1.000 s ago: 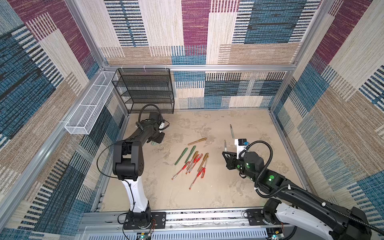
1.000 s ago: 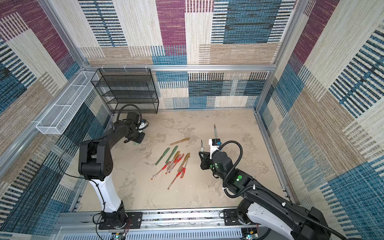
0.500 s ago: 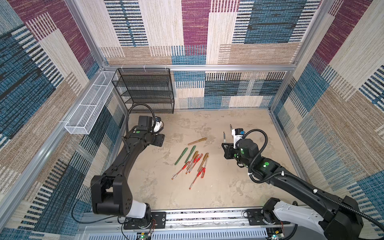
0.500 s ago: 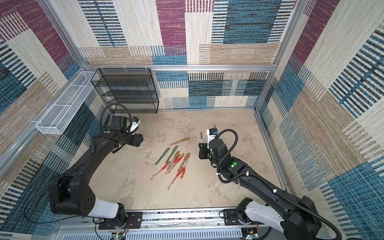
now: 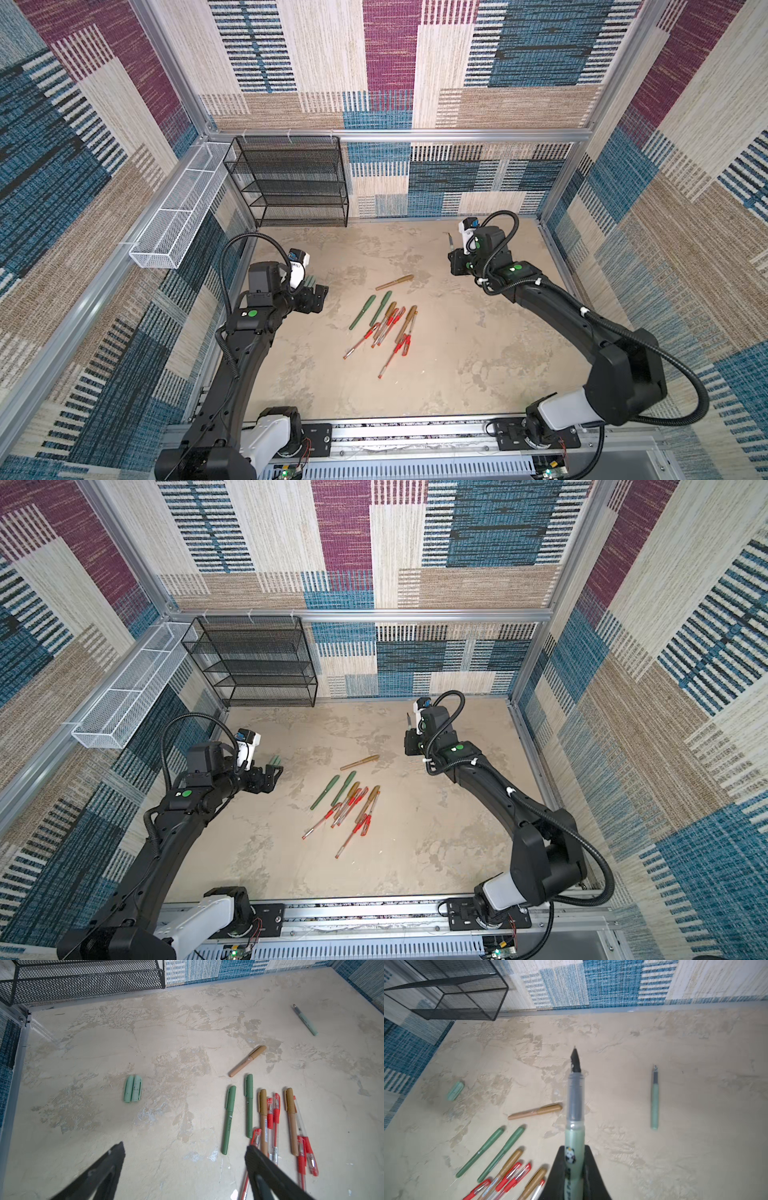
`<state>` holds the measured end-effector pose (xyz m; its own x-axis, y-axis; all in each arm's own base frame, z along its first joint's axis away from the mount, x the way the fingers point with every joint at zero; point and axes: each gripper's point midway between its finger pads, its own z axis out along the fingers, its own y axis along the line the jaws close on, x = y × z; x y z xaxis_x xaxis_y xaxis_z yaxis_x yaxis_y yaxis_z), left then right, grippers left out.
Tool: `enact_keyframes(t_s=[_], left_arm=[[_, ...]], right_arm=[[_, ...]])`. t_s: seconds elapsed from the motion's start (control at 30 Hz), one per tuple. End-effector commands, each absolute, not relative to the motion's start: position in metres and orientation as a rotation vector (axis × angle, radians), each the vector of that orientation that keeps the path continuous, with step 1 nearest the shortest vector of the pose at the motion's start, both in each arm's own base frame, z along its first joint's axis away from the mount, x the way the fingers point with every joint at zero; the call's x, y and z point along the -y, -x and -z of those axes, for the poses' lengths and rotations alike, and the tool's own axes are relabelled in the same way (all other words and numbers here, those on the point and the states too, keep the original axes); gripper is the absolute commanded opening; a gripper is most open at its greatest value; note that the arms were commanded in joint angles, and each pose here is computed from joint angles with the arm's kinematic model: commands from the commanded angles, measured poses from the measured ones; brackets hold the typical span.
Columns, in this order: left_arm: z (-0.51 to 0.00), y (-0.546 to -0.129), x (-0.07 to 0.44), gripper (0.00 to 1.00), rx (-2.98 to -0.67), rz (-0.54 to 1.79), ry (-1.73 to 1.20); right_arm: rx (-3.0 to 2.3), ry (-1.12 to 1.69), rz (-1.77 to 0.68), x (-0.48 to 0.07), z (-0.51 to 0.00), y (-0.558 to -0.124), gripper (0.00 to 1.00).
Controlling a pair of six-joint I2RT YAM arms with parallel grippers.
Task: Open the pen caps
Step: 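Carry the uncapped mint pen toward the far table area with the right gripper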
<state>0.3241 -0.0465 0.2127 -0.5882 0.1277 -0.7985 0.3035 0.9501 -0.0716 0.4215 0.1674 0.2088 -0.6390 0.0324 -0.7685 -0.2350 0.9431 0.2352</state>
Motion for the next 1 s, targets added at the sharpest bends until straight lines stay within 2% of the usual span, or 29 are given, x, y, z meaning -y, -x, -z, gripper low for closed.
enact_keyframes(t_s=[0.0, 0.43, 0.97], left_arm=[[-0.224, -0.328, 0.051, 0.96, -2.154, 0.290, -0.300], [-0.228, -0.326, 0.050, 0.98, -2.132, 0.291, -0.302], [-0.220, -0.327, 0.048, 0.98, -2.148, 0.297, -0.290]], right_arm=[[-2.273, 0.201, -0.364, -0.155, -0.198, -0.438, 0.00], [-2.433, 0.160, -0.271, -0.087, -0.137, -0.512, 0.02], [-2.620, 0.058, -0.275, -0.057, -0.050, -0.538, 0.04]])
